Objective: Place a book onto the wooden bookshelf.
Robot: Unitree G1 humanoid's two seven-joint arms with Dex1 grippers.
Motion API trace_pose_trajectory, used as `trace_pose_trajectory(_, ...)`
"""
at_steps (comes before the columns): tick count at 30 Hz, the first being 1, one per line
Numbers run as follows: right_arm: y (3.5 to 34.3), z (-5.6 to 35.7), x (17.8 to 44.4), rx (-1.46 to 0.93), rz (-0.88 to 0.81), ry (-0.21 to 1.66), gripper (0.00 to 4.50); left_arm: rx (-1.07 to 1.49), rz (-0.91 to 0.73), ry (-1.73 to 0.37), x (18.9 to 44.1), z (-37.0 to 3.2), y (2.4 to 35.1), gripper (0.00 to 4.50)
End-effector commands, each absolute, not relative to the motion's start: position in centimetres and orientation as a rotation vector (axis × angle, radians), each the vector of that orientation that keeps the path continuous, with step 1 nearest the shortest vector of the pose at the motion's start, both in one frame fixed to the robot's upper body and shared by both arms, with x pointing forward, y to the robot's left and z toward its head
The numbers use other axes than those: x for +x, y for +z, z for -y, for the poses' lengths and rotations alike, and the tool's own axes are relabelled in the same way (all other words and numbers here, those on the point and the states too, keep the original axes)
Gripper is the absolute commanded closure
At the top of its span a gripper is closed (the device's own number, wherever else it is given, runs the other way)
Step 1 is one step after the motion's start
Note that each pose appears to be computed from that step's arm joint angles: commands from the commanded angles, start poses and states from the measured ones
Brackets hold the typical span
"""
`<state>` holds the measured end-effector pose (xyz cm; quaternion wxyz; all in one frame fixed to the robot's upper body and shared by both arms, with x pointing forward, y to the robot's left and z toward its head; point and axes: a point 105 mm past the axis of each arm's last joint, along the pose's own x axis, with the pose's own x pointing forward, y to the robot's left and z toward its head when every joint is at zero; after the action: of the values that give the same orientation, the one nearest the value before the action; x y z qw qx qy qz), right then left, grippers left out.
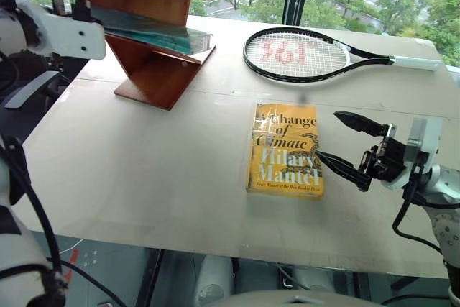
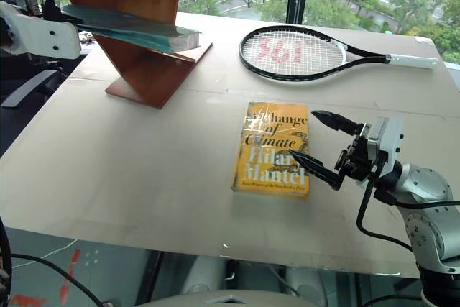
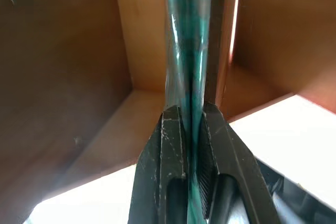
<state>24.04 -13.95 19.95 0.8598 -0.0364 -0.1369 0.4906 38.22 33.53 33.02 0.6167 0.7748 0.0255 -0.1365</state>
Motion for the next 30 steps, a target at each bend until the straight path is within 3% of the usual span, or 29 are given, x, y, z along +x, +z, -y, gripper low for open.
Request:
trace_pose_trajectory(1,20.9,13.7,23.3,-0.099,0.331,1.026,0.00,1.703,-0.065,-0.159,37.4,-35.9,34.8,3.01)
trace_pose_trajectory(5,20.9,13.7,23.2,-0.098,0.321,1.031,0.00,1.563,-0.024,-0.115,36.2,-37.1,35.7,1.27)
trace_pose_trajectory(10,21.1,13.5,23.5,-0.100,0.321,1.056,0.00,1.224,0.061,-0.178,33.6,-38.5,35.9,1.27)
trace_pose_trajectory(16,22.2,13.7,23.7,-0.078,0.356,1.091,0.00,0.718,0.110,-0.523,31.6,-37.4,31.3,1.27)
trace_pose_trajectory(21,22.9,13.4,23.9,-0.085,0.373,1.123,0.00,0.492,0.092,-0.727,29.8,-29.3,23.8,1.27)
trace_pose_trajectory(24,23.1,13.3,24.0,-0.097,0.378,1.129,0.00,0.326,0.082,-0.706,29.2,-25.6,21.5,1.27)
trace_pose_trajectory(30,23.4,13.3,24.0,-0.136,0.391,1.115,0.00,0.144,0.056,-0.672,29.1,-21.9,18.6,1.27)
